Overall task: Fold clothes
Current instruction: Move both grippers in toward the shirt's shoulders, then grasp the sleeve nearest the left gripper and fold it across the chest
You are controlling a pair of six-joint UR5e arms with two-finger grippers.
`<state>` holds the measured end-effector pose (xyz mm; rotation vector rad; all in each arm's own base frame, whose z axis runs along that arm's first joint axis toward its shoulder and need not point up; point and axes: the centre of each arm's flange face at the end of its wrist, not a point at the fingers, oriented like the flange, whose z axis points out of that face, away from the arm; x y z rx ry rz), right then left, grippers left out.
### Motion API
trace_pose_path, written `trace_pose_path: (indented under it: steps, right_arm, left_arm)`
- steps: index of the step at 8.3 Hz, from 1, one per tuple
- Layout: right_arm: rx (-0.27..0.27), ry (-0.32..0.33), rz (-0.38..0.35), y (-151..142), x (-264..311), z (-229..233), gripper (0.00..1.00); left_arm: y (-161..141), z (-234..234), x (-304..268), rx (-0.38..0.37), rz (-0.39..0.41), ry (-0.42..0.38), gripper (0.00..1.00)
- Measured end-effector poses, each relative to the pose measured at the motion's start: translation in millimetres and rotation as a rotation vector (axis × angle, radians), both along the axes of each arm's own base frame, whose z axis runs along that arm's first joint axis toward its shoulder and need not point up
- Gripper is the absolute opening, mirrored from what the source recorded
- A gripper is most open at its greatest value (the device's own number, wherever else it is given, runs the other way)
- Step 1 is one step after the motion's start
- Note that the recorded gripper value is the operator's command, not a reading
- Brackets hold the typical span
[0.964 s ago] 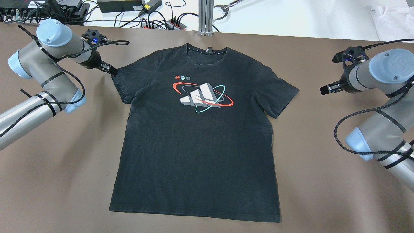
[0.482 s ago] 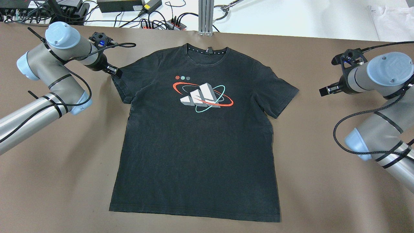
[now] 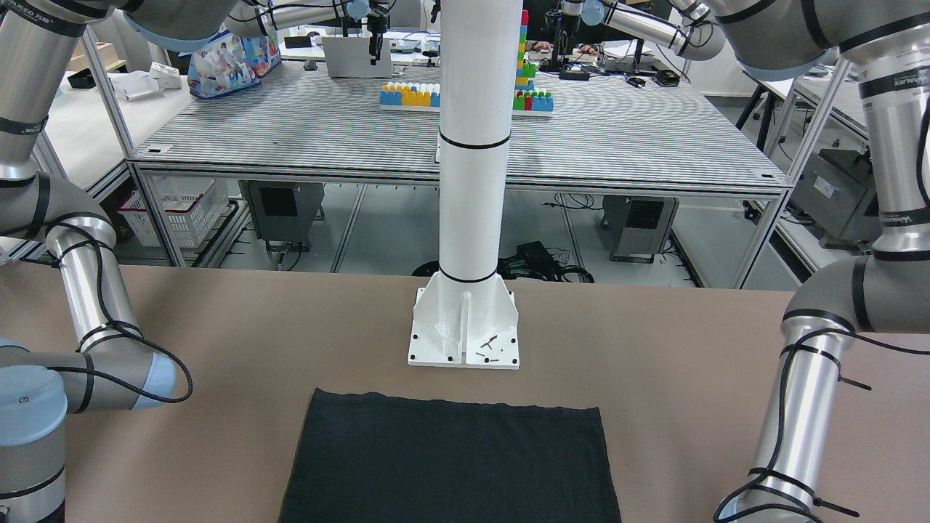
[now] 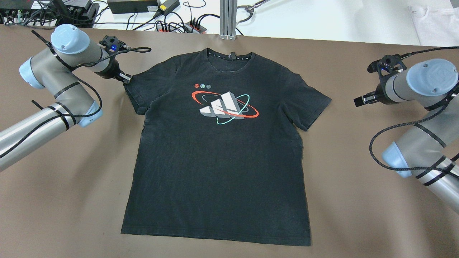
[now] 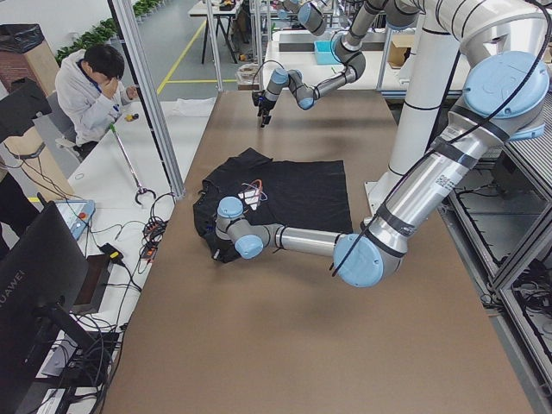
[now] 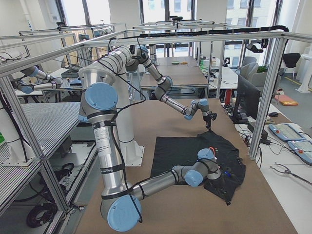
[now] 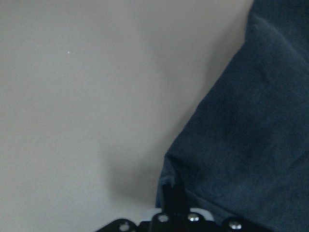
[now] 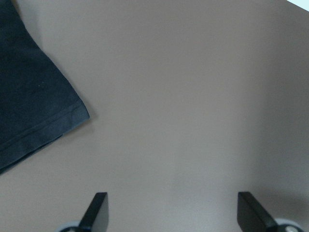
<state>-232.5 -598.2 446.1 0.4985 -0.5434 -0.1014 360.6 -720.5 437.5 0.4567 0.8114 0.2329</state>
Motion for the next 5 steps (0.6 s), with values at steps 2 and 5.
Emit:
trace_pose_path:
  steps: [2, 5]
  right_arm:
    - [0.0, 0.0, 0.0, 0, 0, 0, 0.94]
    - [0.0, -0.001, 0.001, 0, 0, 0, 0.94]
  left_arm:
    - [0, -15, -4, 0.004, -0.021, 0.026, 0.0]
    - [10, -70, -9, -0.021, -0.101, 0.137, 0.0]
